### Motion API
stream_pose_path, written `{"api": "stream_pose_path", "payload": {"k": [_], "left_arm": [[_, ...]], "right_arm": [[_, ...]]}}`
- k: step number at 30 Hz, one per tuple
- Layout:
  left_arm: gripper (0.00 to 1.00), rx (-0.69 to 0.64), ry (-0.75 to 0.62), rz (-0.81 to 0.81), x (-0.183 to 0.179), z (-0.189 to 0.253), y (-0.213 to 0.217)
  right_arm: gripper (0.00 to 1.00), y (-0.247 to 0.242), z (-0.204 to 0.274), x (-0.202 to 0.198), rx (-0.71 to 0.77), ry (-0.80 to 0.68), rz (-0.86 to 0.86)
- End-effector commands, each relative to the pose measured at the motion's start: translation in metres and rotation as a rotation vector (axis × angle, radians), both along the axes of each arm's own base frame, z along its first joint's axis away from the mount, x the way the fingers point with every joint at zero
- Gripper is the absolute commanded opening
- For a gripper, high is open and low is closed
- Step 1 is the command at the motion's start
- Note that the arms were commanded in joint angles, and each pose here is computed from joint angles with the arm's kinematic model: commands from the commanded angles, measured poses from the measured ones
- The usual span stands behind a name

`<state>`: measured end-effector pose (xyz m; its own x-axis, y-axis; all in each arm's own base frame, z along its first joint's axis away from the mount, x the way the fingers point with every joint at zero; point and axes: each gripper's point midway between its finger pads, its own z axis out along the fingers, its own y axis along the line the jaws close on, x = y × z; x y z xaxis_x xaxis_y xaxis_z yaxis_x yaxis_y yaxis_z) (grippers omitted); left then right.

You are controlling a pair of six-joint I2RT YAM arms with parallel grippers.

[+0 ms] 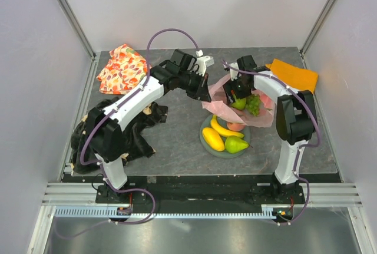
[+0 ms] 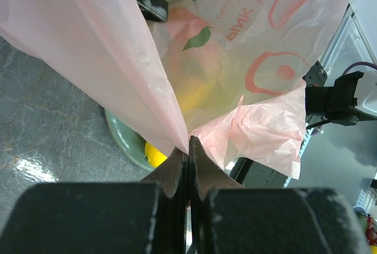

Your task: Take the fake fruits out of the plastic bag

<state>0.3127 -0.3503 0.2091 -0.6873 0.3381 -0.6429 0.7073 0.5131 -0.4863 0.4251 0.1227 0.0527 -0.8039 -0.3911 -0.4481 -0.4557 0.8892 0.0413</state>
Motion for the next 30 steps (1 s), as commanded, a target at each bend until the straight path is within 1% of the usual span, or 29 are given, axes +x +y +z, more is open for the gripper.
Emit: {"api": "stream_pose_path", "payload": {"k": [1, 3, 5, 6, 7, 9, 10, 12, 15, 17, 18, 20, 22, 23, 25, 26, 27, 28, 30], "left_arm": [[0.02, -0.020, -0.108, -0.017, 0.016, 0.020, -0.008], [0.01, -0.038, -0.131, -0.019, 0.021, 0.029, -0.013], [0.02, -0.046, -0.134, -0.018, 0.028, 0.029, -0.017], [0.02, -0.066, -0.154, -0.015, 0.033, 0.038, -0.021], [0.01, -0.064, -0.137, -0.004, 0.041, 0.031, -0.023], [0.02, -0.087, -0.147, 0.009, 0.052, 0.040, -0.028], [0.02, -0.094, -0.152, 0.015, 0.058, 0.041, -0.029], [0.02, -0.122, -0.160, 0.015, 0.070, 0.047, -0.037], [0.01, -0.163, -0.186, 0.037, 0.093, 0.056, -0.043], [0.02, -0.198, -0.228, 0.051, 0.110, 0.069, -0.043], [0.02, -0.205, -0.228, 0.052, 0.115, 0.067, -0.045], [0.02, -0.262, -0.260, 0.031, 0.121, 0.085, -0.048], [0.02, -0.295, -0.264, 0.022, 0.125, 0.091, -0.051], [0.02, -0.325, -0.294, 0.009, 0.128, 0.103, -0.054], [0.02, -0.347, -0.316, -0.011, 0.130, 0.110, -0.057], [0.02, -0.368, -0.342, -0.020, 0.130, 0.122, -0.058], [0.02, -0.378, -0.357, -0.026, 0.130, 0.126, -0.059], [0.02, -0.383, -0.362, -0.030, 0.130, 0.128, -0.060], [0.02, -0.382, -0.371, -0.021, 0.130, 0.132, -0.059]], "right_arm": [[0.53, -0.001, 0.075, 0.003, 0.046, -0.134, 0.024], [0.51, -0.004, 0.097, -0.001, 0.061, -0.175, 0.031], [0.50, -0.006, 0.131, -0.007, 0.092, -0.243, 0.038], [0.50, -0.006, 0.143, -0.010, 0.112, -0.261, 0.044], [0.50, -0.002, 0.167, -0.017, 0.154, -0.301, 0.067], [0.50, 0.000, 0.189, -0.025, 0.179, -0.342, 0.087], [0.50, 0.006, 0.210, -0.038, 0.223, -0.373, 0.127], [0.50, 0.013, 0.227, -0.051, 0.265, -0.403, 0.182], [0.50, 0.026, 0.254, -0.089, 0.347, -0.436, 0.283], [0.49, 0.038, 0.255, -0.109, 0.388, -0.411, 0.353], [0.49, 0.039, 0.257, -0.121, 0.393, -0.411, 0.383], [0.49, 0.047, 0.247, -0.138, 0.411, -0.366, 0.447], [0.49, 0.053, 0.233, -0.151, 0.405, -0.314, 0.500], [0.49, 0.054, 0.230, -0.154, 0.407, -0.306, 0.518], [0.49, 0.064, 0.220, -0.163, 0.407, -0.263, 0.599], [0.50, 0.068, 0.215, -0.166, 0.410, -0.241, 0.628], [0.49, 0.073, 0.205, -0.170, 0.426, -0.187, 0.651], [0.49, 0.078, 0.200, -0.171, 0.428, -0.175, 0.686], [0.49, 0.083, 0.184, -0.164, 0.426, -0.137, 0.700]]}}
